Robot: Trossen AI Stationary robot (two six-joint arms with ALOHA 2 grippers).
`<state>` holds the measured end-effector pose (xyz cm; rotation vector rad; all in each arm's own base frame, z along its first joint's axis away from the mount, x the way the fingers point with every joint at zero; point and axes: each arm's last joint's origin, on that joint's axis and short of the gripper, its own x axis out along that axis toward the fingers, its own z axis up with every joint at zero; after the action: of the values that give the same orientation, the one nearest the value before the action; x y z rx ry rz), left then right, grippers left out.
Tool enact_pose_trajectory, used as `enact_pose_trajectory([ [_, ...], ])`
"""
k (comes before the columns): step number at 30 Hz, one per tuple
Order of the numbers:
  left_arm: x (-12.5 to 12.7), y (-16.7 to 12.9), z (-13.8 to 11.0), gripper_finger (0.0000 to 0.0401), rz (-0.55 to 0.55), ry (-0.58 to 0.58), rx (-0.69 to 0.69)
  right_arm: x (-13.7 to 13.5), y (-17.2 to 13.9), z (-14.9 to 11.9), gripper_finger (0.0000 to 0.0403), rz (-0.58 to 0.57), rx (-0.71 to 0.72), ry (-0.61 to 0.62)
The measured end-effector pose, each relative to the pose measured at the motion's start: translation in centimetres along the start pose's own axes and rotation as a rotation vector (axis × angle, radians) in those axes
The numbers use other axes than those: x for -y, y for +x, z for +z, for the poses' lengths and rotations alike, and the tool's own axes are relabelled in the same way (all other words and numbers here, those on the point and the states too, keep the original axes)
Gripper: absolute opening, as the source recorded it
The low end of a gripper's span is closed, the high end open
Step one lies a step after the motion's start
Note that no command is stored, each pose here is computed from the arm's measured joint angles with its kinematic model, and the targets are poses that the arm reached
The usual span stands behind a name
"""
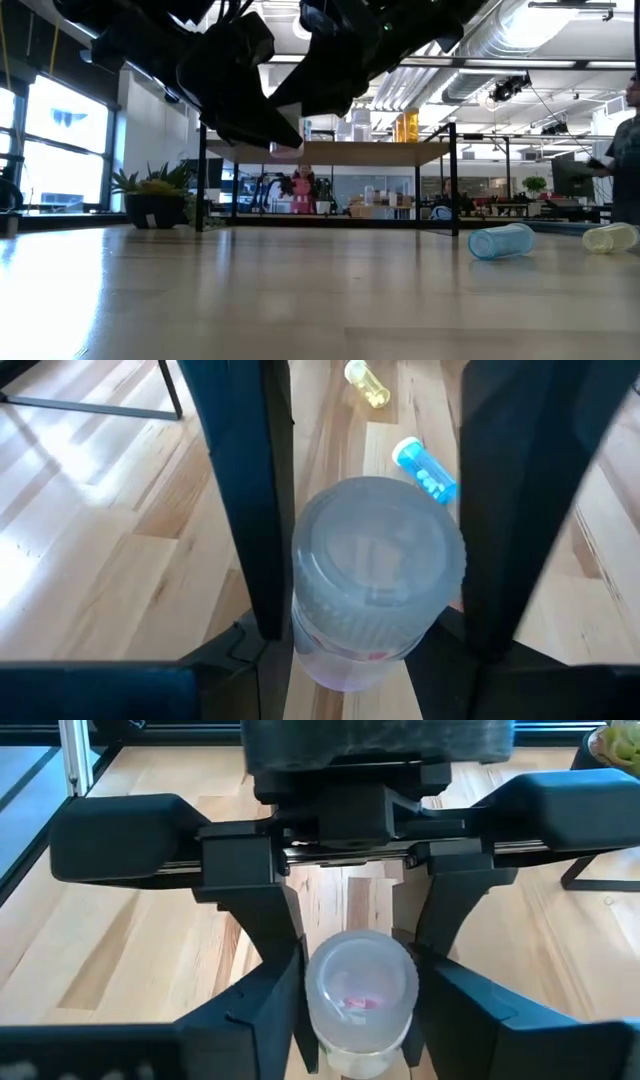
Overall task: Pick and place medicine bottles onto shelf by color
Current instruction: Put the transparent pill bottle on the shelf
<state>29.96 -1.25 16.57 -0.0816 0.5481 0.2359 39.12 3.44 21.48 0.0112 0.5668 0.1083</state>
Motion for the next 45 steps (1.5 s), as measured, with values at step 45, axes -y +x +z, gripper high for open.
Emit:
enact_pose_trajectory([
  [45, -0.1, 0.0, 0.0, 0.0218, 0.028, 0.000, 0.005, 0.3, -2.0, 0.4, 0.0120, -0.129, -0.047, 0.016],
])
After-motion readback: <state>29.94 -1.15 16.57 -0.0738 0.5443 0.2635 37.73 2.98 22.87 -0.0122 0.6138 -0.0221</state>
